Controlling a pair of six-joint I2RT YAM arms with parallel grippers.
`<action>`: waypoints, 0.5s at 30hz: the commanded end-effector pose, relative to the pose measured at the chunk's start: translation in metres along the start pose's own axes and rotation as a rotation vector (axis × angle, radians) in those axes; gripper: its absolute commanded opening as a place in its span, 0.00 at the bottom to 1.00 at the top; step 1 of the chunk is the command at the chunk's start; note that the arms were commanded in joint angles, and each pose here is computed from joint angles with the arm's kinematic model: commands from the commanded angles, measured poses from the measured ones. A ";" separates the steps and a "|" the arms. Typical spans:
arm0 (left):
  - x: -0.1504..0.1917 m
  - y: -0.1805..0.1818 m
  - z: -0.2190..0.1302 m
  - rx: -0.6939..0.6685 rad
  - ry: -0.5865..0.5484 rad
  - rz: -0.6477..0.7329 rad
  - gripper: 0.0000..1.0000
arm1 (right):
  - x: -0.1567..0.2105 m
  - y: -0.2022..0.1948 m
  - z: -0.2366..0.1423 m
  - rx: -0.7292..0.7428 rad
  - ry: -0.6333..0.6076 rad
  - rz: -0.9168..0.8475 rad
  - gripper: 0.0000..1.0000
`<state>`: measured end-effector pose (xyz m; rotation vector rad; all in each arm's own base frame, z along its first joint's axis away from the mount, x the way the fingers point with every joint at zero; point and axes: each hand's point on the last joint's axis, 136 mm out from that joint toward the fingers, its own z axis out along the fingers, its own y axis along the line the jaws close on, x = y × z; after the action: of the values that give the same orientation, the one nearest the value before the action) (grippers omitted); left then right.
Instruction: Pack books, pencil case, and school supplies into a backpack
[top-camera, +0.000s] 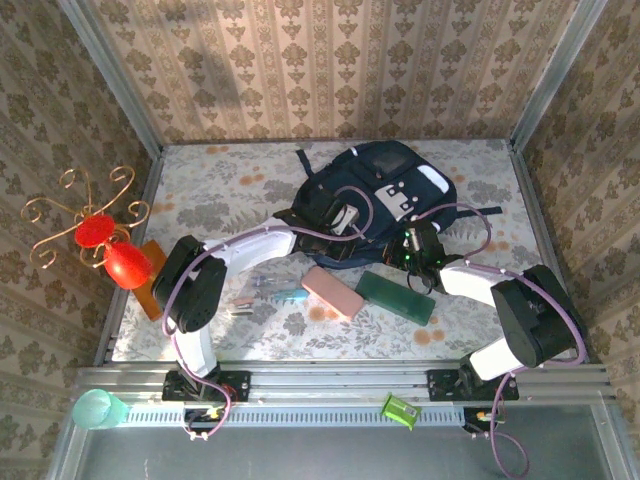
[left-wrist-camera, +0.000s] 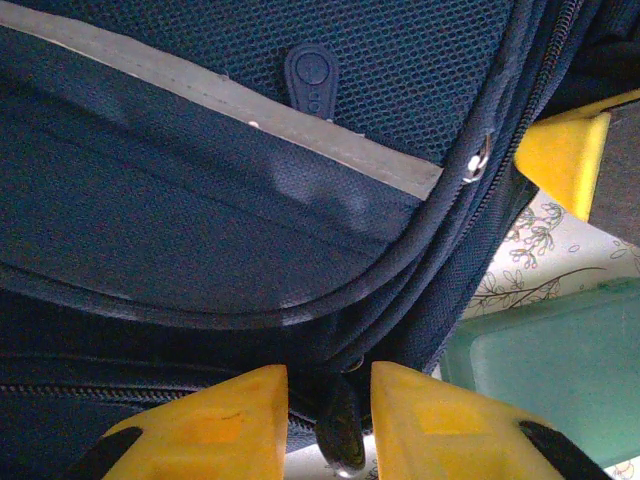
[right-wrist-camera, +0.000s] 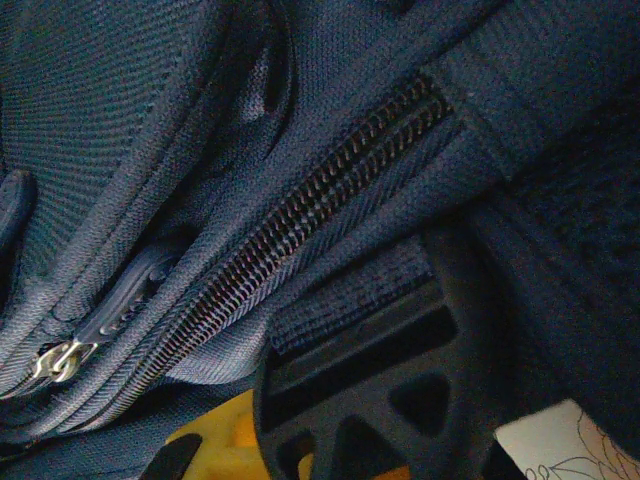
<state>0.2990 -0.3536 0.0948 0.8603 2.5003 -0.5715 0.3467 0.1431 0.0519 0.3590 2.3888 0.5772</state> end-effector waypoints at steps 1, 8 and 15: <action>0.005 -0.007 -0.004 0.019 0.019 -0.013 0.27 | -0.013 0.011 0.000 -0.050 -0.054 0.002 0.00; 0.012 0.000 0.004 -0.014 0.056 -0.017 0.28 | -0.014 0.012 0.000 -0.052 -0.056 0.000 0.00; 0.013 0.003 0.010 -0.025 0.073 -0.017 0.30 | -0.014 0.012 0.001 -0.051 -0.053 -0.001 0.00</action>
<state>0.2986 -0.3539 0.0901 0.8627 2.5192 -0.5589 0.3465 0.1434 0.0503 0.3581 2.3929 0.5779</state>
